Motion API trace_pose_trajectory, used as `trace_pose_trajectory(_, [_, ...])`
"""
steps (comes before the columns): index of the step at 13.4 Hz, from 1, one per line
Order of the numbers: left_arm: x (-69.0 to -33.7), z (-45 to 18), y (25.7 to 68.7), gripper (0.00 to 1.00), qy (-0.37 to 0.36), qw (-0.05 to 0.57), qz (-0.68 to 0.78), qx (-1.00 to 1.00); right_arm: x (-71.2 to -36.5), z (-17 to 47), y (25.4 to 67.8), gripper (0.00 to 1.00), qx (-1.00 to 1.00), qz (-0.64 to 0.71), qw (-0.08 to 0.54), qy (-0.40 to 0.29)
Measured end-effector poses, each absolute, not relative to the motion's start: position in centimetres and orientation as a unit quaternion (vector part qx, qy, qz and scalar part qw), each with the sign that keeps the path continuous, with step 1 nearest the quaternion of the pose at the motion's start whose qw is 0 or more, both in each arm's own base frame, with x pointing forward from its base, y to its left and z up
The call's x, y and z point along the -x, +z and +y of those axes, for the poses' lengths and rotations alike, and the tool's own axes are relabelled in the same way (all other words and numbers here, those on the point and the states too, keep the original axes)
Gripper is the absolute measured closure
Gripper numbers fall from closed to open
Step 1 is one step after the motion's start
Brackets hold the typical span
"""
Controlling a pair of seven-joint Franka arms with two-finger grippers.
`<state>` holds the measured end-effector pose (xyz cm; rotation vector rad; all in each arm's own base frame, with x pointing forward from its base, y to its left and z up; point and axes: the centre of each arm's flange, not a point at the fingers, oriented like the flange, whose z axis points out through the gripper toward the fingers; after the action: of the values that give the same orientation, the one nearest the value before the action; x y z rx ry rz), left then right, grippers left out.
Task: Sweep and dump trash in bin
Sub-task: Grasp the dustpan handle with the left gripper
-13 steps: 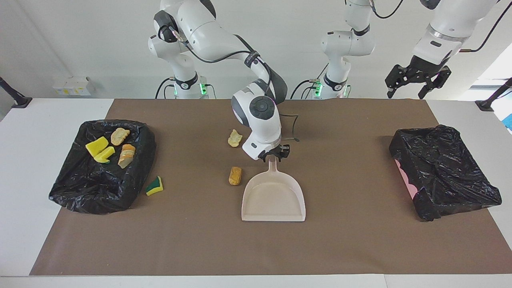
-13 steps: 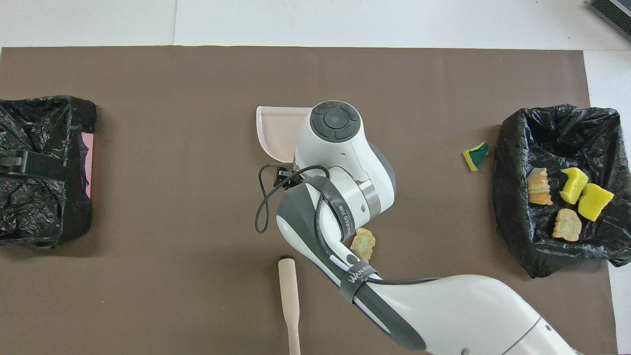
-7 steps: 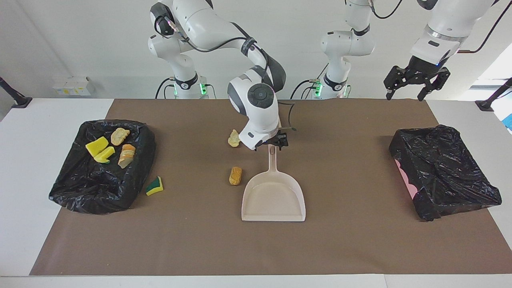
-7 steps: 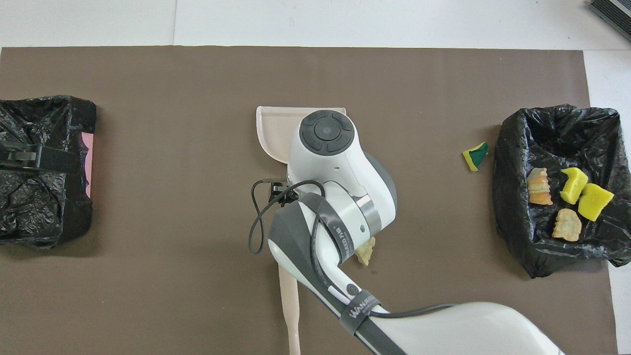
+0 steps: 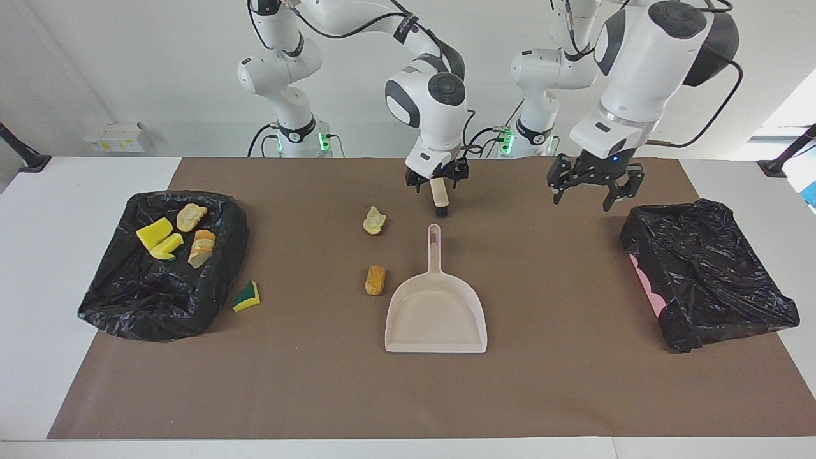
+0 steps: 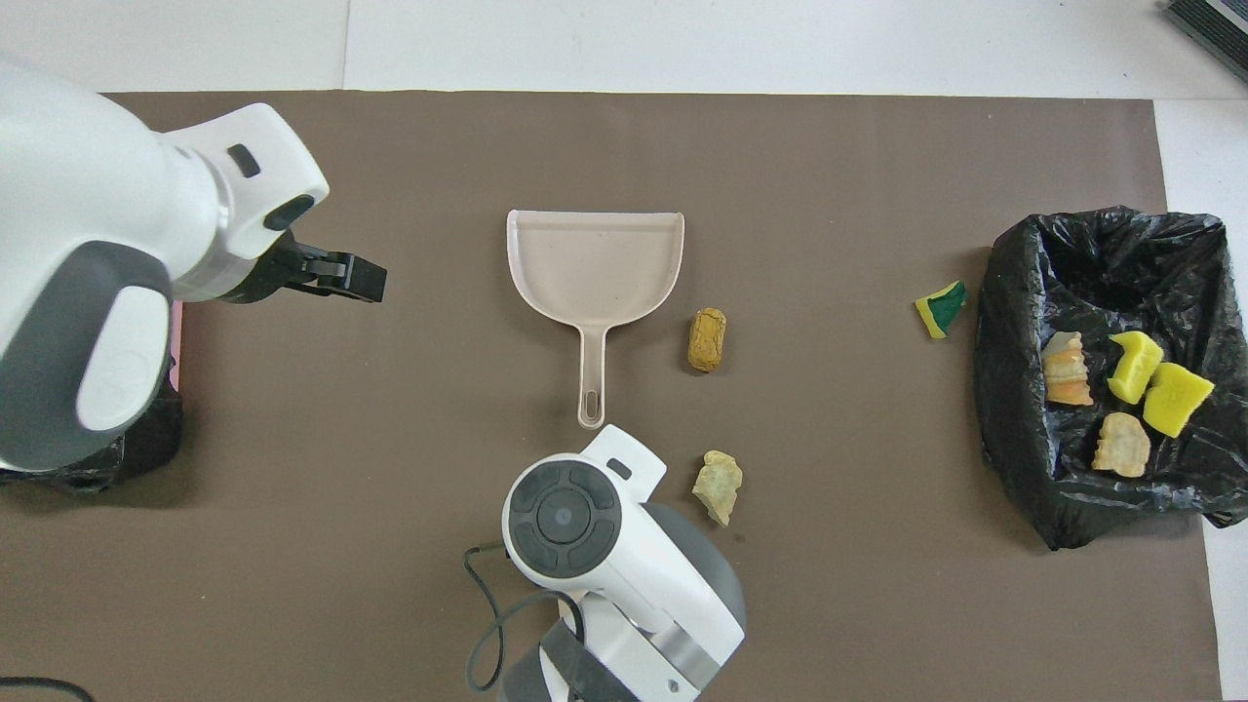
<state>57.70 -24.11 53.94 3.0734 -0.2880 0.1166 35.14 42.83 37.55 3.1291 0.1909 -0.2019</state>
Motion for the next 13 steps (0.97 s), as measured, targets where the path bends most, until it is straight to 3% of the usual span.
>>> trace_pose_trajectory(5, [-55.3, -34.2, 46.2, 0.00, 0.044, 0.003, -0.068, -0.997, -27.9, 44.2, 36.1, 0.09, -0.994, 0.080, 0.022, -0.069])
trace_pose_trajectory(6, [-54.5, -35.5, 44.6, 0.00, 0.037, 0.005, -0.071, -0.997, -27.0, 44.3, 35.4, 0.15, -0.994, 0.083, 0.025, -0.070])
trace_pose_trajectory(11, [-51.2, -38.8, 39.4, 0.00, 0.031, 0.019, -0.069, -0.997, -25.3, 44.6, 34.1, 0.33, -0.993, 0.085, 0.021, -0.082])
trace_pose_trajectory(12, [-51.0, -39.3, 38.4, 0.00, 0.037, 0.010, -0.066, -0.997, -25.2, 44.6, 34.1, 0.41, -0.993, 0.082, 0.018, -0.087])
trace_pose_trajectory(13, [-50.9, -39.7, 37.2, 0.00, 0.047, -0.001, -0.058, -0.997, -25.1, 44.7, 34.1, 0.41, -0.993, 0.076, 0.013, -0.093])
